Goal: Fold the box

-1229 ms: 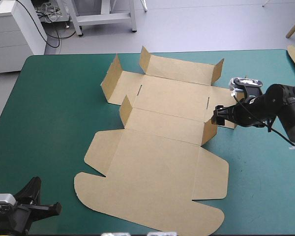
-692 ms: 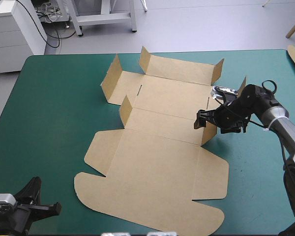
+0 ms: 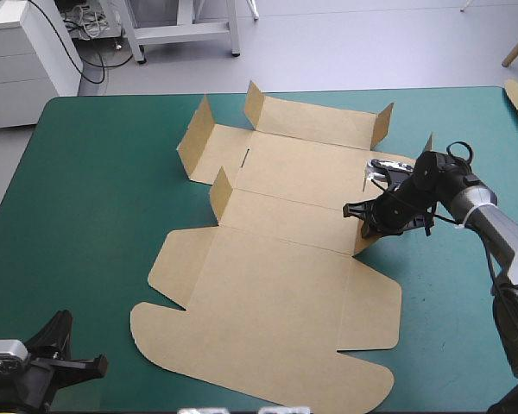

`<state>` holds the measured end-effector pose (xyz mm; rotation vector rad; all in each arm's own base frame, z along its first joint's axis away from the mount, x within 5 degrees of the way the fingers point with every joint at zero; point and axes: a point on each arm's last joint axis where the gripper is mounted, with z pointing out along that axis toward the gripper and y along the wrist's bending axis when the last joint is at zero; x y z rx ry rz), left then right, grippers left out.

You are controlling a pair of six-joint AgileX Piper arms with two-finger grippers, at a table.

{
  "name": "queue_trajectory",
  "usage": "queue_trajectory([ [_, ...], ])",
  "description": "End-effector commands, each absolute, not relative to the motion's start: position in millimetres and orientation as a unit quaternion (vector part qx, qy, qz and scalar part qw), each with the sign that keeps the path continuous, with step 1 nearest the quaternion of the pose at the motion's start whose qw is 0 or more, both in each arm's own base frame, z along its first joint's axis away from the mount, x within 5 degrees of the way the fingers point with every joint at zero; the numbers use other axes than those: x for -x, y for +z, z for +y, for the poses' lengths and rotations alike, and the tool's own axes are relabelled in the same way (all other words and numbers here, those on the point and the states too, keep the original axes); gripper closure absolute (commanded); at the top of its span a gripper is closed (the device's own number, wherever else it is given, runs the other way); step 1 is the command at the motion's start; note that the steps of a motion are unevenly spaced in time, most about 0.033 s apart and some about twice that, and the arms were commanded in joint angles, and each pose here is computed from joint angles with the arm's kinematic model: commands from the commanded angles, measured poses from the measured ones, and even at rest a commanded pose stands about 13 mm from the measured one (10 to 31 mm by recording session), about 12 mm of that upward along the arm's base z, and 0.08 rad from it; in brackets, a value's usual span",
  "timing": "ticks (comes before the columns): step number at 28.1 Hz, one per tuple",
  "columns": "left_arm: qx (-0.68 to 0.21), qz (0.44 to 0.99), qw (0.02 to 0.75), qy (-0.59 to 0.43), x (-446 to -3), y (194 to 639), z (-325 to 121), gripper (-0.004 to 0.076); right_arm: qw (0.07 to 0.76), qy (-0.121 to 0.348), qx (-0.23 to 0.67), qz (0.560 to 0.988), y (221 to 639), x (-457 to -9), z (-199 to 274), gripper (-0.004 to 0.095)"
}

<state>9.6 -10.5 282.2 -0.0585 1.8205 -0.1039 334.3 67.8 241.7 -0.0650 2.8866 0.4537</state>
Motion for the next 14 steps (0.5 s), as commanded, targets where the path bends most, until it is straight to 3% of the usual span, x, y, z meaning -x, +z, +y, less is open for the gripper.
queue_trajectory([
  [1,0.027,0.753,0.655,-0.051,-6.1,295.9,-10.7,0.0731,0.148,0.161,0.023,0.975,264.1,-334.8,67.3,0.0914],
  [7,0.027,0.753,0.655,-0.051,-6.1,295.9,-10.7,0.0731,0.155,0.161,0.03,0.974,265.1,-335.9,67.5,0.0914],
  [14,0.027,0.753,0.655,-0.051,-6.1,295.9,-10.7,0.0731,0.205,0.16,0.102,0.96,289.0,-345.6,79.6,0.0914],
])
